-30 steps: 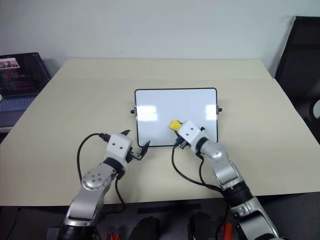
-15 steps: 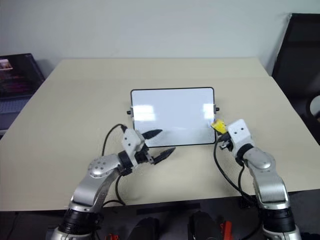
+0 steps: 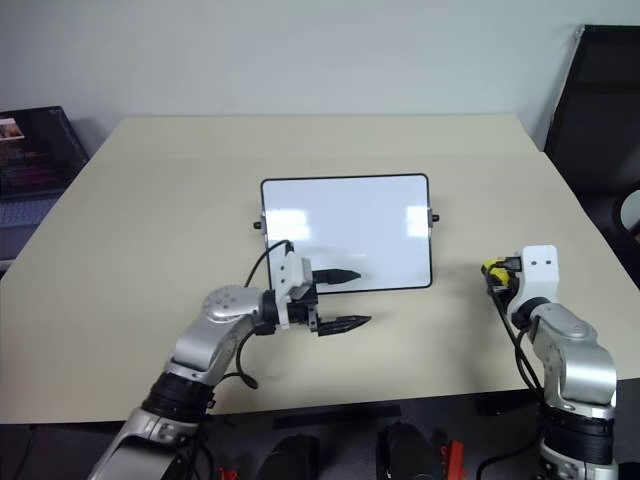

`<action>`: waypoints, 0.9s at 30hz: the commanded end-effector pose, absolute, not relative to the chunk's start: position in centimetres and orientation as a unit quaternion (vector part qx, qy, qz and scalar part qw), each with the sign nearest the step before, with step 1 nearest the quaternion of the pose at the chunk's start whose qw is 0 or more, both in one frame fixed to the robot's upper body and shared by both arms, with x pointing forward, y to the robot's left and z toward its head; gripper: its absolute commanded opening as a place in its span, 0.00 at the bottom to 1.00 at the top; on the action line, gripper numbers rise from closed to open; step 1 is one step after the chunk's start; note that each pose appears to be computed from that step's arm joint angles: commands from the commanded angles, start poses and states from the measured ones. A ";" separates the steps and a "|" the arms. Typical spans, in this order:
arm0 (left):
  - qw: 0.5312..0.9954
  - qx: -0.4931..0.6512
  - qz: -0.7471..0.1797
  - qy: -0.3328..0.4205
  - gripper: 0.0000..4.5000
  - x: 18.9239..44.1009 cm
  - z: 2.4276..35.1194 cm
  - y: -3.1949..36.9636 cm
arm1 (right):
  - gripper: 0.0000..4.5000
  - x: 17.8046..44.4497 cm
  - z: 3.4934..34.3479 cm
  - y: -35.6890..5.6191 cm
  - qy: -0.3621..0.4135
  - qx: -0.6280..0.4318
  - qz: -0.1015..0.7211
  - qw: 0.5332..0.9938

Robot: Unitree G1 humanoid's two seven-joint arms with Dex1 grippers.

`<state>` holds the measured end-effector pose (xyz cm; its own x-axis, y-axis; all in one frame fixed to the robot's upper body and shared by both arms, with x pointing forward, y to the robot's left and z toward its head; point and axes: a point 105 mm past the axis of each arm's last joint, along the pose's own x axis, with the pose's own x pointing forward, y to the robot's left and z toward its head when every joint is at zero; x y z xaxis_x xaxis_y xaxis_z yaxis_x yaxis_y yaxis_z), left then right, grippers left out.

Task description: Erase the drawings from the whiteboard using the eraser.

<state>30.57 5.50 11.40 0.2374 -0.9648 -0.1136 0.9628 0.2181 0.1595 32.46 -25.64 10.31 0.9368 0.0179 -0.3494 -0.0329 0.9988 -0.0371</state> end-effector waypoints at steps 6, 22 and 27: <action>0.769 0.117 -0.628 -0.028 1.00 30.7 12.4 5.1 | 0.26 33.0 10.6 -26.1 0.171 -0.020 -0.003 0.985; 0.771 0.118 -0.625 -0.027 1.00 30.0 12.2 5.3 | 0.70 33.4 10.4 -26.0 0.175 -0.013 0.001 0.984; 0.764 0.117 -0.634 -0.022 1.00 29.8 12.1 5.1 | 1.00 33.5 10.7 -26.4 0.172 -0.018 -0.009 0.985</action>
<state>30.20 5.49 11.09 0.2238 -0.9656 -0.1324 0.9643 0.1997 0.1738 33.16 -25.92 9.07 0.9215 -0.0111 -0.3882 0.0004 0.9996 -0.0278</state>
